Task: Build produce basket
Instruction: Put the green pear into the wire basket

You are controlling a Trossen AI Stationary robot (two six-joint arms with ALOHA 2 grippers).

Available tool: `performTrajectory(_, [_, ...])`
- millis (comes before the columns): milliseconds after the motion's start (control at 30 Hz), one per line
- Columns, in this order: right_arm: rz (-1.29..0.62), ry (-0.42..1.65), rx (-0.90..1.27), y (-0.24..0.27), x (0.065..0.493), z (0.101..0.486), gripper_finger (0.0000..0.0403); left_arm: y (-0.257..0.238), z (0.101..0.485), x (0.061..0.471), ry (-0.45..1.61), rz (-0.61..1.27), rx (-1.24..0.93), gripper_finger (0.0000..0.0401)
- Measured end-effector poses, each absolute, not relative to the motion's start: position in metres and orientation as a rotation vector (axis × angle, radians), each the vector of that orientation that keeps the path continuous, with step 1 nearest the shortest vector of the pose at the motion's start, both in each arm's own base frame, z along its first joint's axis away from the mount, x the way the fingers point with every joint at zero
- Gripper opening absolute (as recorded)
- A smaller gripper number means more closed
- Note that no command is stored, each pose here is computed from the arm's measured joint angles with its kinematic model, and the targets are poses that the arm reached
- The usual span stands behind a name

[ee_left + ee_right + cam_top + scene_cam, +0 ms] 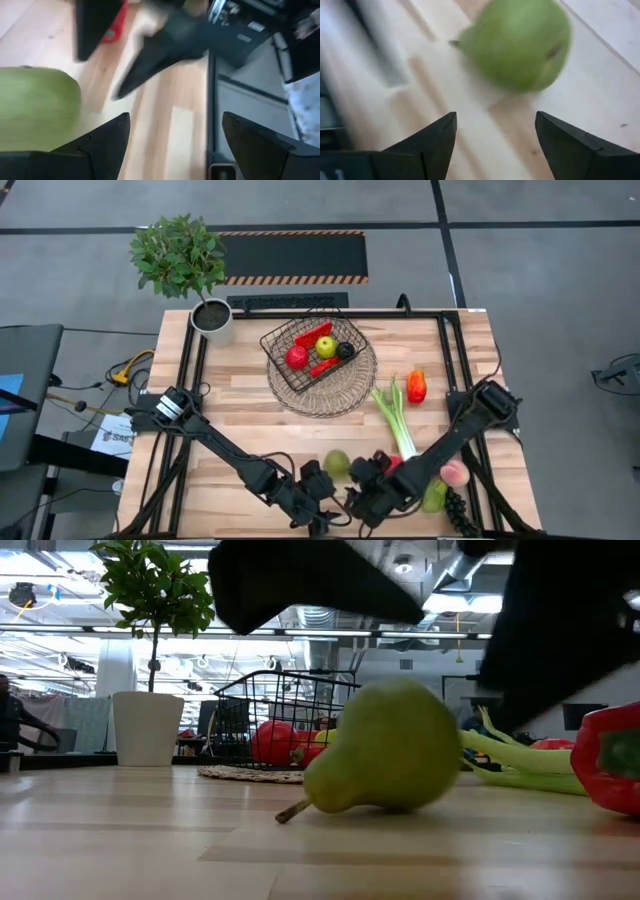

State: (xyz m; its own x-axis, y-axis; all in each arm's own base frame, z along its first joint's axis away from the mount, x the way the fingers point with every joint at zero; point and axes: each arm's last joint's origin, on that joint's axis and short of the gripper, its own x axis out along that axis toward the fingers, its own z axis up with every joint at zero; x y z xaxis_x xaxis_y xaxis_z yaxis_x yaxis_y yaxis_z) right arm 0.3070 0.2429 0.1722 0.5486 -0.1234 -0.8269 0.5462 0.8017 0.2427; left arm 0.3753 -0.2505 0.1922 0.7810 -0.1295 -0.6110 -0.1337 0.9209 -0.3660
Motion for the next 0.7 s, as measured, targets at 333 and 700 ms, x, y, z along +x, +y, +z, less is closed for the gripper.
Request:
performTrajectory(333, [-0.376, 0.861, 0.530, 0.255, 0.269, 0.215, 0.0291, -0.240, 0.192, 0.364, 0.707, 0.199, -0.328, 0.0303])
performTrajectory(700, [-0.442, 0.878, 0.553, 0.260, 0.262, 0.205, 0.0291, -0.219, 0.178, 0.330, 0.776, 0.718, -0.575, 0.0303])
